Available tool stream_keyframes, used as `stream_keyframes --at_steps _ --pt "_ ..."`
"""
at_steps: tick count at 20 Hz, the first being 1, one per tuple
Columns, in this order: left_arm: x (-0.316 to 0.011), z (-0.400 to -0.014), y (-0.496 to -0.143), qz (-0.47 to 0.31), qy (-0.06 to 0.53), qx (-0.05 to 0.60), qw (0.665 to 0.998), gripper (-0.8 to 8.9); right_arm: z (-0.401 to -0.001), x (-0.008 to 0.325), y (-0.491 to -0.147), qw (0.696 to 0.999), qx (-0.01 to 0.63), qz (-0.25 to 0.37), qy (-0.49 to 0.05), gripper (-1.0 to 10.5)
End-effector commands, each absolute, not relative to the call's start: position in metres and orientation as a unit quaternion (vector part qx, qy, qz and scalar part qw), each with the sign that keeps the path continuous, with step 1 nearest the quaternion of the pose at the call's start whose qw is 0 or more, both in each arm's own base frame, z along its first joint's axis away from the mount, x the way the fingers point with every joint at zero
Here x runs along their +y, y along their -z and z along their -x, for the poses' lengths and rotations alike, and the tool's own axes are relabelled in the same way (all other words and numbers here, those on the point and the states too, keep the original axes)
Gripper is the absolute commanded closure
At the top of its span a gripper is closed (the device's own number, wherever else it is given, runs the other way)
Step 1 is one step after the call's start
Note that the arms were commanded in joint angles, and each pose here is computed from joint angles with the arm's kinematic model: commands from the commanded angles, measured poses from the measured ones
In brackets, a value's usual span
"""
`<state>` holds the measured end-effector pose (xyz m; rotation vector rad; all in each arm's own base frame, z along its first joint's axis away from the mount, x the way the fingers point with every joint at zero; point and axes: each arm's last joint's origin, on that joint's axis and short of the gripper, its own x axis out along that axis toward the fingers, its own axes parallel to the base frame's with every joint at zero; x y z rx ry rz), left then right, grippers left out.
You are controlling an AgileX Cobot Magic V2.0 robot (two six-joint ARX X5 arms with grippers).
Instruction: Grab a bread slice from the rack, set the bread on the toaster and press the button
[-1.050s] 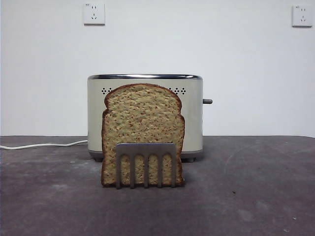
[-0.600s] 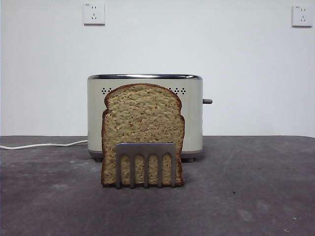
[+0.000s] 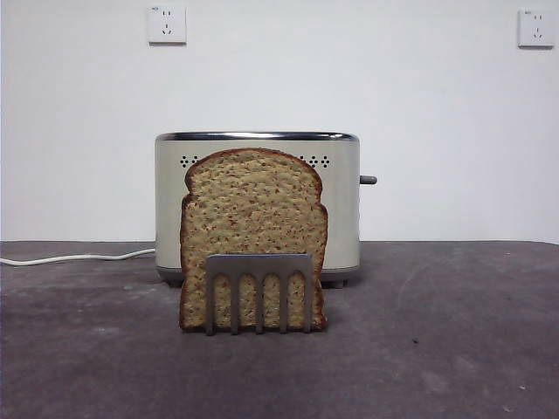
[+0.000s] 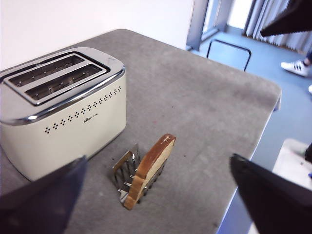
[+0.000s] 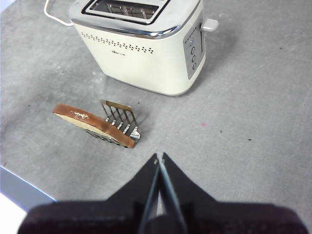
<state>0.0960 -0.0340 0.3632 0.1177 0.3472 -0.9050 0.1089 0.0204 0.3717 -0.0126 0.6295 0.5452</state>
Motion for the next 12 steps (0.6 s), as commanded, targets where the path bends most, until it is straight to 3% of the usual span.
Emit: stream_keyframes --at_steps 1,7,12 --pt "-0.042 -0.105 -0.375 -0.105 0.444 0.163 0.875 1.72 -0.11 0.021 -0.372 0.914 0.303 0.01 -0.269 9.6" --pt "-0.083 -0.143 -0.393 -0.198 0.478 0.19 0.834 1.85 -0.115 0.021 -0.37 0.912 0.311 0.009 -0.268 9.6" --pt "-0.131 -0.175 -0.375 -0.29 0.485 0.229 0.792 1.85 -0.117 0.021 -0.37 0.91 0.316 0.008 -0.268 9.6"
